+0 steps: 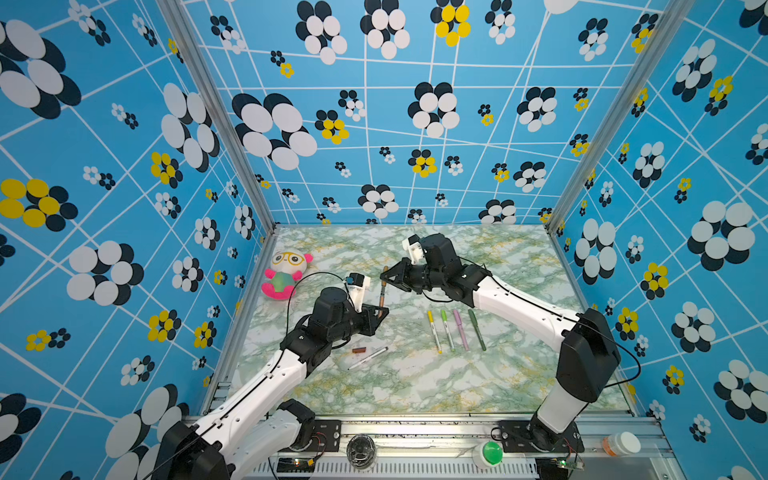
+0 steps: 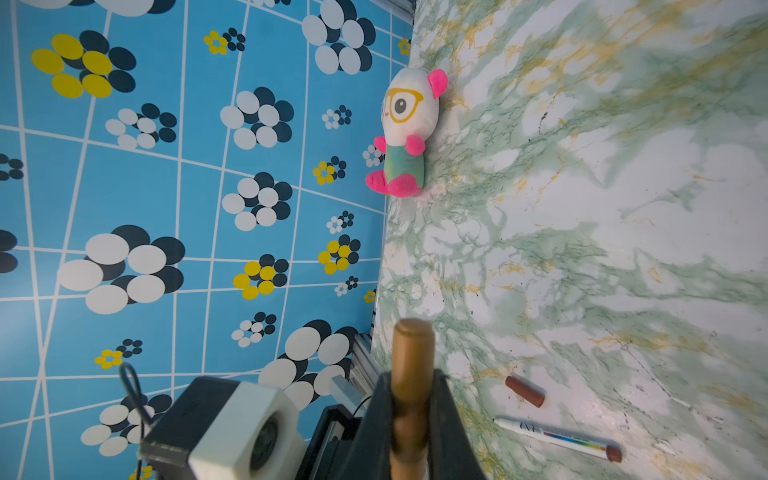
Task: Insert the pens into the pen caps
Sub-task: 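Push the tan cap down onto the pen nib with the right gripper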
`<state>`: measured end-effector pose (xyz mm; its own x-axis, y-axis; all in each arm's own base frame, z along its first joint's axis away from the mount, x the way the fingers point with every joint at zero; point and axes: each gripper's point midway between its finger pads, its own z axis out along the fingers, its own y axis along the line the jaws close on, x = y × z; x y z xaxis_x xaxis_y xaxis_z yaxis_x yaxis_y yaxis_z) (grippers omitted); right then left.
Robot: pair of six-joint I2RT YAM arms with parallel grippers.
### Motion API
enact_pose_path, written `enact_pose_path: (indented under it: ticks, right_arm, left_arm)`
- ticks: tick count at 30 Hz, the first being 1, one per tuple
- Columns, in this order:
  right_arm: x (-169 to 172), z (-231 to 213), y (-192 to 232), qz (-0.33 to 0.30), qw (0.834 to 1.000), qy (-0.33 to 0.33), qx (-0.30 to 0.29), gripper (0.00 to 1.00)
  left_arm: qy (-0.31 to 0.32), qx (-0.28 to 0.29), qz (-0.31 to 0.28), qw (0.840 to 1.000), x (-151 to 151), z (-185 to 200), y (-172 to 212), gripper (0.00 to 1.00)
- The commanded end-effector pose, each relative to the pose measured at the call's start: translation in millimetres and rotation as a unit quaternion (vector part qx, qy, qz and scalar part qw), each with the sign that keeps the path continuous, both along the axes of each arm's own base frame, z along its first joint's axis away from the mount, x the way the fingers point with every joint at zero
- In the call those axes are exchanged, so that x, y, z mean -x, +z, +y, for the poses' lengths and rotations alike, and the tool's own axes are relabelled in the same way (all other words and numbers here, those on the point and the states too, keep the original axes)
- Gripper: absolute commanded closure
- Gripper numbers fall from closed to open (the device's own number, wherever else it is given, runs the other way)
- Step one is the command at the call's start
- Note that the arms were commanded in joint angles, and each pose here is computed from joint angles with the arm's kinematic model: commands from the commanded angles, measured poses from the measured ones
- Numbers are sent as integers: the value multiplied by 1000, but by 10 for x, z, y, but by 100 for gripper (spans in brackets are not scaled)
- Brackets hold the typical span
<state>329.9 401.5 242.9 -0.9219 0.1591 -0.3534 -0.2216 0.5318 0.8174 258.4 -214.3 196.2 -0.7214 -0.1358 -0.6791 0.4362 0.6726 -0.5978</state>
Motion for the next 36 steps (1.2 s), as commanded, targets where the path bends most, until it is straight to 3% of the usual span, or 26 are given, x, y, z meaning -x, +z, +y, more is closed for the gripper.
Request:
enact_pose_path:
  ticks: [1,9,19,29,36]
  right_arm:
    - [180,65,-138,-15,998,37,51,100]
    - [377,132,-229,-48,992,83,84,100]
    - [574,177,-454,-9,993,95,72,100]
    - [644,79,-768,25,985,93,141,100]
    - [861,206,-638,-8,978,184,97,100]
  left_arm:
    - [-2,15,-33,999,-41,-47,215,100]
    - [5,13,-49,999,-63,-21,297,100]
    - [52,21,-100,993,-234,84,562,100]
    - [9,24,-149,989,-288,-69,874,100]
    - [-19,41,-171,984,-229,-132,1035,100]
